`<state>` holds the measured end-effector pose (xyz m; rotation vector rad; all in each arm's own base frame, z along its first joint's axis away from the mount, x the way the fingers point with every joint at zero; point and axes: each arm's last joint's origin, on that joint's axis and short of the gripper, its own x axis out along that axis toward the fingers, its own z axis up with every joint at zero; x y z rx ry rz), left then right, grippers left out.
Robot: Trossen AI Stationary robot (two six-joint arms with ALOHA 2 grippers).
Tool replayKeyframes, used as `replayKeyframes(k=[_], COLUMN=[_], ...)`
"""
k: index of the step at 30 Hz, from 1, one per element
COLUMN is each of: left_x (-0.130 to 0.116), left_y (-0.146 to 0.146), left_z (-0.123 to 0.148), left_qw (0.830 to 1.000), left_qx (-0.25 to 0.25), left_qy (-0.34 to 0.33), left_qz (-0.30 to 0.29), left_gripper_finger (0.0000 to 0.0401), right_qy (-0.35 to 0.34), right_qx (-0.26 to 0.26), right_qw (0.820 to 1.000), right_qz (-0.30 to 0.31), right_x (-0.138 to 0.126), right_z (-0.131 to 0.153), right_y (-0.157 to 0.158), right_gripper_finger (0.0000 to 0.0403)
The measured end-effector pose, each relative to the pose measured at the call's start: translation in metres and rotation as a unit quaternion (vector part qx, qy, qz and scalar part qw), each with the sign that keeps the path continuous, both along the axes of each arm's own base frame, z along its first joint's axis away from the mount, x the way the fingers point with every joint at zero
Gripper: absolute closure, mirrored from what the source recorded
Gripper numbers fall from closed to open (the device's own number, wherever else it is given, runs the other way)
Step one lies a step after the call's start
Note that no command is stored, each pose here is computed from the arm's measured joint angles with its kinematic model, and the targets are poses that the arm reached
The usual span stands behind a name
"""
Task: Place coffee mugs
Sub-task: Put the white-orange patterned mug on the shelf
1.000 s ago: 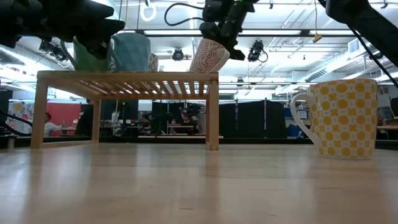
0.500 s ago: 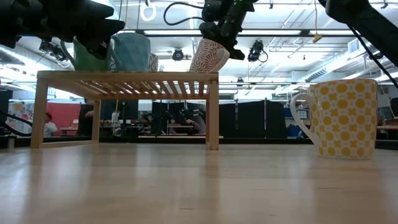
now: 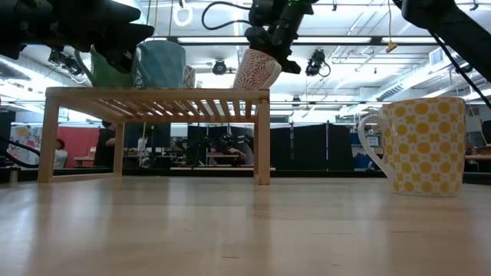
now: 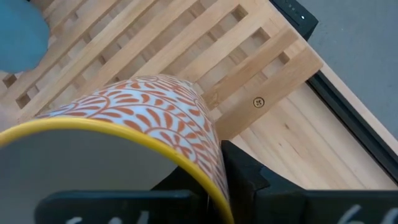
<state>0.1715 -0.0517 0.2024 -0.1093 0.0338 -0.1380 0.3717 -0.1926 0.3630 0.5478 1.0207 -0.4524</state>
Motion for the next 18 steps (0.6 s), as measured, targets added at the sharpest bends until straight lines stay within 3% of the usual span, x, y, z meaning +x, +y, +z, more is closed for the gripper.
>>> replayKeyframes(k=[18], left_x=[0.0], left_y=[0.0], left_z=[0.0], left_qw=[1.0], left_qx=[0.0], left_qy=[0.0], left_qz=[0.0], left_gripper_finger=[0.0253], right_qy=[-0.016], right_qx=[-0.012], right_qw=[1.0], right_qz=[0.006], right_x=[0.0021], right_z=[0.0025], right_y=[-0.0016], right_gripper_finger=[0.0317])
